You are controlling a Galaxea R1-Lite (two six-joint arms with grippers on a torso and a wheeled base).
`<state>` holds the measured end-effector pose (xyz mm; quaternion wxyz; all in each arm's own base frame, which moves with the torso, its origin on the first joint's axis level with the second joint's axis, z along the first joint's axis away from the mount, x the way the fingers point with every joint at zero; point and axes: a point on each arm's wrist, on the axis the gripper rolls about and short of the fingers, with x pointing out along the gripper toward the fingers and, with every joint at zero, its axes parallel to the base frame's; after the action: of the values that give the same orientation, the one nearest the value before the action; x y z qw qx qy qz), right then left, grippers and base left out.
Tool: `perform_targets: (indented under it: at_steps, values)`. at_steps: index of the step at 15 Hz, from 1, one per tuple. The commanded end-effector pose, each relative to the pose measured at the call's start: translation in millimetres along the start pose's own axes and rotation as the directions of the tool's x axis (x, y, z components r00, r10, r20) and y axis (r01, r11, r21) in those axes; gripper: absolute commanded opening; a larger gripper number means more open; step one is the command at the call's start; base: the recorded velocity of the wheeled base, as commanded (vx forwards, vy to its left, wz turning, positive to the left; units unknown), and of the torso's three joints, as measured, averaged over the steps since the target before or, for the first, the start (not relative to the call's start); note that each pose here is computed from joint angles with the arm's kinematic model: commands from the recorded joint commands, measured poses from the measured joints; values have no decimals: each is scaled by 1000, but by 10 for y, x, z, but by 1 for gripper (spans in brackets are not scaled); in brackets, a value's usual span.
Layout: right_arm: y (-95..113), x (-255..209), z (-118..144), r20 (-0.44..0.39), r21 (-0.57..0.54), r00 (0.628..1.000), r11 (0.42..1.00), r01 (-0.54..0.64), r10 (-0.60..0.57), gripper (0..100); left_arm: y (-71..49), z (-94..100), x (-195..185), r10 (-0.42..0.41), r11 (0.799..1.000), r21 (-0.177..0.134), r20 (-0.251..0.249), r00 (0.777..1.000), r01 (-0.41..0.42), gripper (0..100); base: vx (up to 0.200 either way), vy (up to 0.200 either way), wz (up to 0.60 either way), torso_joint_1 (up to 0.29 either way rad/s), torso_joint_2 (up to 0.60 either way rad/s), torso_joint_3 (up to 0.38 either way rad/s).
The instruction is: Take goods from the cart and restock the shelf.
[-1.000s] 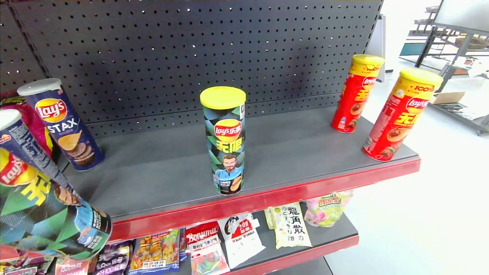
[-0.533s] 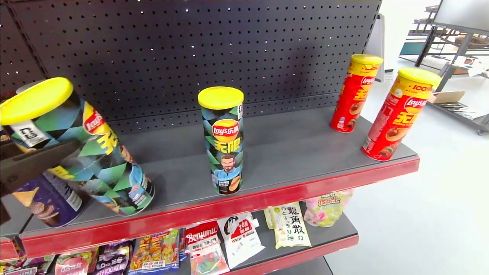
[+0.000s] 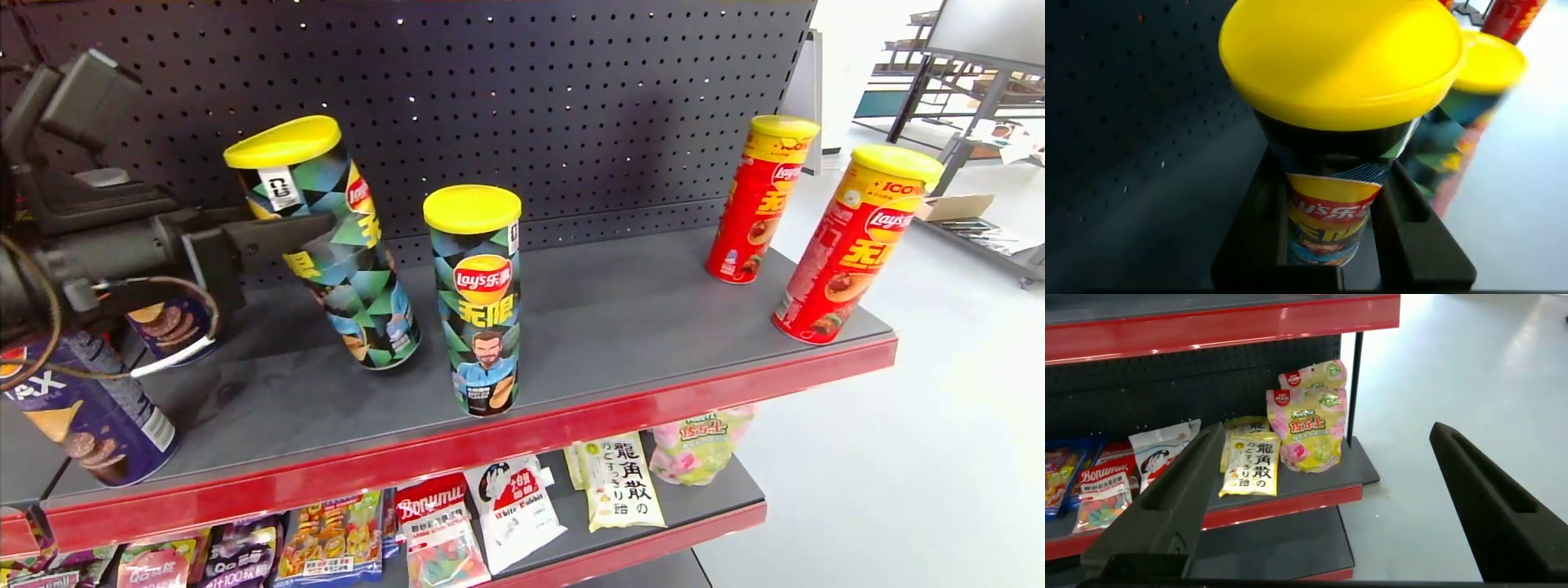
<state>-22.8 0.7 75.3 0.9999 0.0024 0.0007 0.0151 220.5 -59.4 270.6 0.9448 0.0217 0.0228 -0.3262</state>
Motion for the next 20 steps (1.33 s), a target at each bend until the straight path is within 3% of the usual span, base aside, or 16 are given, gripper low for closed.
perform_targets:
  at_steps: [1,6,12,17,20]
  values:
    - [0,0,0,0,0,1000,1000,0,0,100,153,-107,522,-25,1000,-9,-25,999,25,0,0,0,0,0,0,0]
    - [0,0,0,0,0,1000,1000,0,0,100,246,-177,1007,-59,998,-6,-22,998,59,0,0,0,0,0,0,0]
    - [0,0,0,0,0,1000,1000,0,0,100,335,-236,1327,-68,998,8,-1,998,68,0,0,0,0,0,0,0]
    - [0,0,0,0,0,1000,1000,0,0,100,270,-271,1384,-93,994,55,-13,996,94,0,0,0,0,0,0,0]
    - [0,0,0,0,0,1000,1000,0,0,100,233,-298,1416,-106,993,58,-21,994,107,0,0,0,0,0,0,0]
